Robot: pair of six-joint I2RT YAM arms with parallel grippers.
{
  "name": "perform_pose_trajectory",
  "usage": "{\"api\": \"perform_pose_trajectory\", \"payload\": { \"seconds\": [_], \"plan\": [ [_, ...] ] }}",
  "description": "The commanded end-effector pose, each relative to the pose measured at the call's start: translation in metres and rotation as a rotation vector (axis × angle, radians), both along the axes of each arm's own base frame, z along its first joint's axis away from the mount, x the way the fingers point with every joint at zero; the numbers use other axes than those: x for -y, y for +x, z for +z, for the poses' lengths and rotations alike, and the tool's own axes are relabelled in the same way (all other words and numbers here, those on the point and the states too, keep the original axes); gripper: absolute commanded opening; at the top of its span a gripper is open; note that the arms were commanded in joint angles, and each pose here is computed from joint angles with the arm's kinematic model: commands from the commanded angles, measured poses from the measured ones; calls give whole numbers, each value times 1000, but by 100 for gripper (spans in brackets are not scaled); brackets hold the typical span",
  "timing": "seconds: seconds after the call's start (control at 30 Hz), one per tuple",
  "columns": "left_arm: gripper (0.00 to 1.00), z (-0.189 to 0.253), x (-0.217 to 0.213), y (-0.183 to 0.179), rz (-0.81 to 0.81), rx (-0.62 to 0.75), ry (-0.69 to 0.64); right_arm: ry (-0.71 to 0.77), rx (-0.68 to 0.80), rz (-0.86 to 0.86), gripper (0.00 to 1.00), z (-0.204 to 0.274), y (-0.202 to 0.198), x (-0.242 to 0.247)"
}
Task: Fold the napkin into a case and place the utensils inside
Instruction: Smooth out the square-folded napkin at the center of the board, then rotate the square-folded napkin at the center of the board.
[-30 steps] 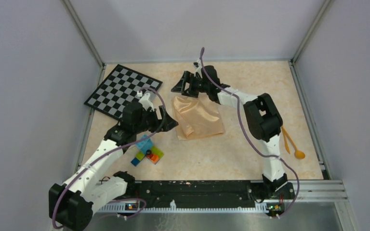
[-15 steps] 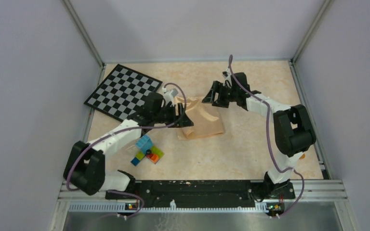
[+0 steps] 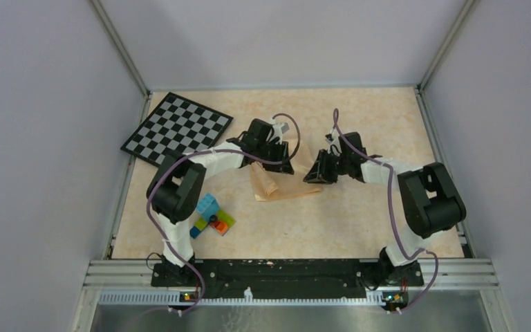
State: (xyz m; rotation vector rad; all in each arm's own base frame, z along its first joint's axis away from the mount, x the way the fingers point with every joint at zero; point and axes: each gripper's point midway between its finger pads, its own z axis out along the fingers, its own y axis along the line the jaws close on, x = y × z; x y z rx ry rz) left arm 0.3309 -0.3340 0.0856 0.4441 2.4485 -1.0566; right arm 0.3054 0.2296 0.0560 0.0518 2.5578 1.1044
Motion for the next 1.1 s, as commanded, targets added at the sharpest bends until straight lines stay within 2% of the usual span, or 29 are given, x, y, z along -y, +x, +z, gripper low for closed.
{"api": "perform_pose_trajectory", "payload": {
  "seconds": [0.0,0.2,0.47,0.57,0.63,0.8,0.87,0.93,1.0,1.07],
  "plan": [
    [38,-18,-8,4,-42,6,110,54,72,23,23,18,-5,-4],
    [37,-34,-47,-14,-26,-25,301,23,49,9,23,8,-14,3],
    [35,-10,-115,-44,87,37,452,-143,5,-12,23,-7,-23,19],
    [37,26,-118,-51,121,99,376,-196,-6,-23,23,-14,-23,25],
    [42,48,-119,-52,148,144,330,-228,-26,-31,23,-23,-24,29],
    [51,103,-115,-43,197,259,198,-478,-55,-146,24,-51,-9,79],
    [52,120,-108,-38,206,291,126,-614,-47,-209,24,-57,7,110],
    [54,131,-98,-32,207,284,48,-825,-12,-277,25,-49,35,154],
    [58,133,-84,-24,194,254,-28,-1005,106,-315,27,-27,76,183],
    [63,129,-73,-9,190,226,-86,-1064,145,-307,30,-3,103,186]
  ]
}}
